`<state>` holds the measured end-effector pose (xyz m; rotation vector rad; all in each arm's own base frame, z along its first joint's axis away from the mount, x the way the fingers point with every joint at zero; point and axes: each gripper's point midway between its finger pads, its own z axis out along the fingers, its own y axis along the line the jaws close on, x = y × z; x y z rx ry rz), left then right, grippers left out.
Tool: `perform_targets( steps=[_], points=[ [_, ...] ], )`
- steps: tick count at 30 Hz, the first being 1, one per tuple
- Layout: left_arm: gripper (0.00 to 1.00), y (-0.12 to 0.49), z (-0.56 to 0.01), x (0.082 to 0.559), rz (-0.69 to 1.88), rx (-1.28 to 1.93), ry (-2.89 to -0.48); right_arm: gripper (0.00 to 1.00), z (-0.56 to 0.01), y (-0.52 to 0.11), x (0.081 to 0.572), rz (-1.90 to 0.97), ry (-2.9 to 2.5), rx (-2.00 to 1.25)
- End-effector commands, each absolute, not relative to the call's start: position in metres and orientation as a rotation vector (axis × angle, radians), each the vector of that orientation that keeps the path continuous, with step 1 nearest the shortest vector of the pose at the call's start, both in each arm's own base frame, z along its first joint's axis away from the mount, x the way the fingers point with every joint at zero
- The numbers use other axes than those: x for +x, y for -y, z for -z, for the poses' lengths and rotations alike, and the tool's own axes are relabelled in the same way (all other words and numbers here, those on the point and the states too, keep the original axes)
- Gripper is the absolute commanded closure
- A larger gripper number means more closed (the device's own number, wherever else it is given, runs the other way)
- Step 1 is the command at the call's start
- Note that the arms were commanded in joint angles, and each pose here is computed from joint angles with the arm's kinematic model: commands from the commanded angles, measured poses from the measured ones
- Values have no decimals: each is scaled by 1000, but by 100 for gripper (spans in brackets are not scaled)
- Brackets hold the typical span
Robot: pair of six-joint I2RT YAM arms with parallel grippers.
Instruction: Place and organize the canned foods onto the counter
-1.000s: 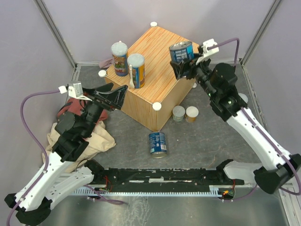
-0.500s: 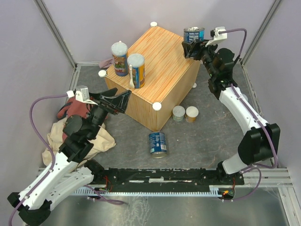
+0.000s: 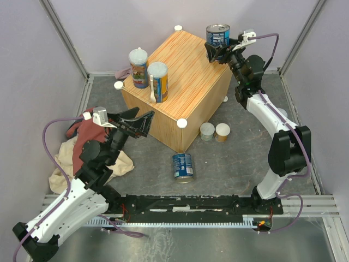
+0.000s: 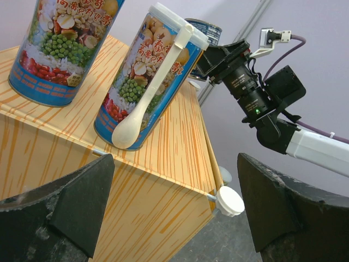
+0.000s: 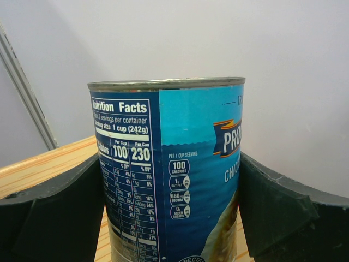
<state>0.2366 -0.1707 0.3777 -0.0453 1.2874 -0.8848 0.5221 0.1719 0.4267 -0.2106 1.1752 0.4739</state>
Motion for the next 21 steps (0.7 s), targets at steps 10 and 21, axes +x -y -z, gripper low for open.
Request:
perform_targets(
  steps=[10, 21],
  points=[
    [1, 168, -394, 233, 864, 2, -1162, 65, -501, -161, 496, -388, -845, -228],
    [1, 171, -391, 236, 862, 8, -1176, 49, -473, -159, 502, -377, -898, -214]
  ],
)
